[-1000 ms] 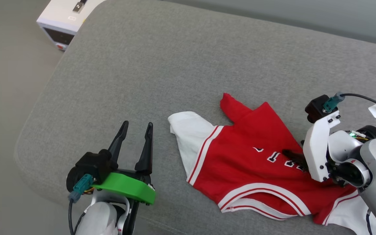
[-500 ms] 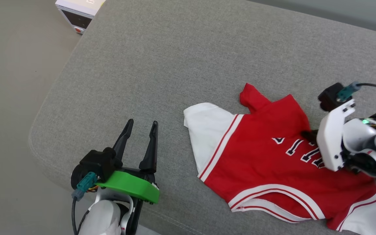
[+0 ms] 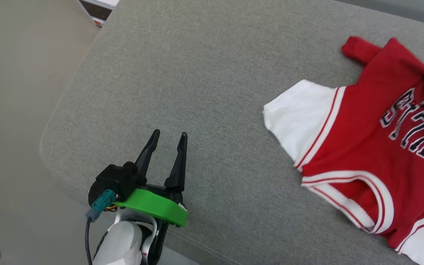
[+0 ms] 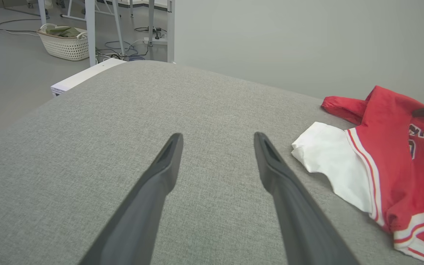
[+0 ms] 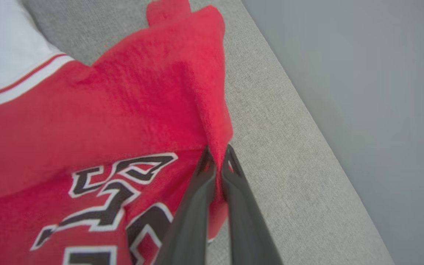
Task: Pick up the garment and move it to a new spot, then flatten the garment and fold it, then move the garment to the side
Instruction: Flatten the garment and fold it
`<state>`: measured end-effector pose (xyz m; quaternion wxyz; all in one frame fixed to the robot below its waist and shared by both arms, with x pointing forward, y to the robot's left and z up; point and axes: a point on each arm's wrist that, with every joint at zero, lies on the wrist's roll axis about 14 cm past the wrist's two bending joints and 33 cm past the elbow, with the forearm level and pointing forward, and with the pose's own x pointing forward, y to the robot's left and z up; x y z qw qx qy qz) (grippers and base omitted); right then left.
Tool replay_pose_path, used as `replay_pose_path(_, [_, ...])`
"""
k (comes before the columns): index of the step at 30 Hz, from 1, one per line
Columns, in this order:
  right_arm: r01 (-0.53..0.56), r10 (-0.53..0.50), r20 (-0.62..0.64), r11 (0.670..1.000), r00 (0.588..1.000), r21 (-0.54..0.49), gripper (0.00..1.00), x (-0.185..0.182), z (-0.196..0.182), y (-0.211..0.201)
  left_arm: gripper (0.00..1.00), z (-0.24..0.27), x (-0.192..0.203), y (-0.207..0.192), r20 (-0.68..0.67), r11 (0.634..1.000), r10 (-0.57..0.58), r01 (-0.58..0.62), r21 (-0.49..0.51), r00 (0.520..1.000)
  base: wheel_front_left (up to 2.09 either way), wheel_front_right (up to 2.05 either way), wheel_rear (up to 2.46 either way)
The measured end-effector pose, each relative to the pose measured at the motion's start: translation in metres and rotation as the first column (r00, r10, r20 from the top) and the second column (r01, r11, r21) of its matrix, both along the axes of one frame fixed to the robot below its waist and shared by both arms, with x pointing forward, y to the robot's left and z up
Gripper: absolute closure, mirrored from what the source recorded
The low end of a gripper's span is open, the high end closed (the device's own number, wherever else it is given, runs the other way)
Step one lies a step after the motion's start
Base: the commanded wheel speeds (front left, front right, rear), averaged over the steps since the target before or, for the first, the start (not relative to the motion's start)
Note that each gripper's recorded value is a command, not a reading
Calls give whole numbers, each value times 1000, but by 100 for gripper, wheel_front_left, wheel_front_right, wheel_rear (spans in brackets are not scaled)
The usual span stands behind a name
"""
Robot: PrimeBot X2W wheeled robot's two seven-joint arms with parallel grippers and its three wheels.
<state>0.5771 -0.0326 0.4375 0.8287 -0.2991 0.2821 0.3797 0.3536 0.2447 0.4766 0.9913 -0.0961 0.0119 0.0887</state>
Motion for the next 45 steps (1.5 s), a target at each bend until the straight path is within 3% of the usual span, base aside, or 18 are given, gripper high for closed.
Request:
replay_pose_path(7, [-47,50,96,998,994,-28,100,27,-12,10,0,-6,1,2,-23,1000,10,-10,1,1000,0,0,0])
replay_pose_path(8, [-52,54,96,998,994,-19,72,26,-16,13,0,-7,1,2,-25,1000,11,-11,2,1000,0,0,0])
replay_pose_path(9, [-52,52,98,999,994,-6,0,26,-18,15,0,-6,2,2,-24,1000,10,-10,1,1000,0,0,0])
replay_pose_path(14, [-45,36,122,997,992,68,0,23,-14,23,0,-3,4,-1,-10,1000,-3,3,3,1000,0,0,0])
replay_pose_path(24, [-14,-70,274,956,959,293,0,18,47,8,0,13,12,-11,48,999,-50,49,19,998,0,0,0])
replay_pose_path(32, [61,-279,337,843,899,534,0,-4,93,-37,0,24,22,-31,92,992,-123,122,9,988,0,0,0])
replay_pose_path(37, [132,-413,329,770,849,625,0,-25,107,-77,0,29,27,-49,112,983,-183,184,5,977,0,0,0])
replay_pose_path(41, [139,-508,346,696,789,704,0,-52,125,-104,0,35,32,-63,132,973,-230,231,3,964,0,0,0])
replay_pose_path(45, [189,-607,323,628,726,755,0,-90,118,-133,0,38,34,-75,143,963,-269,271,1,953,0,0,0])
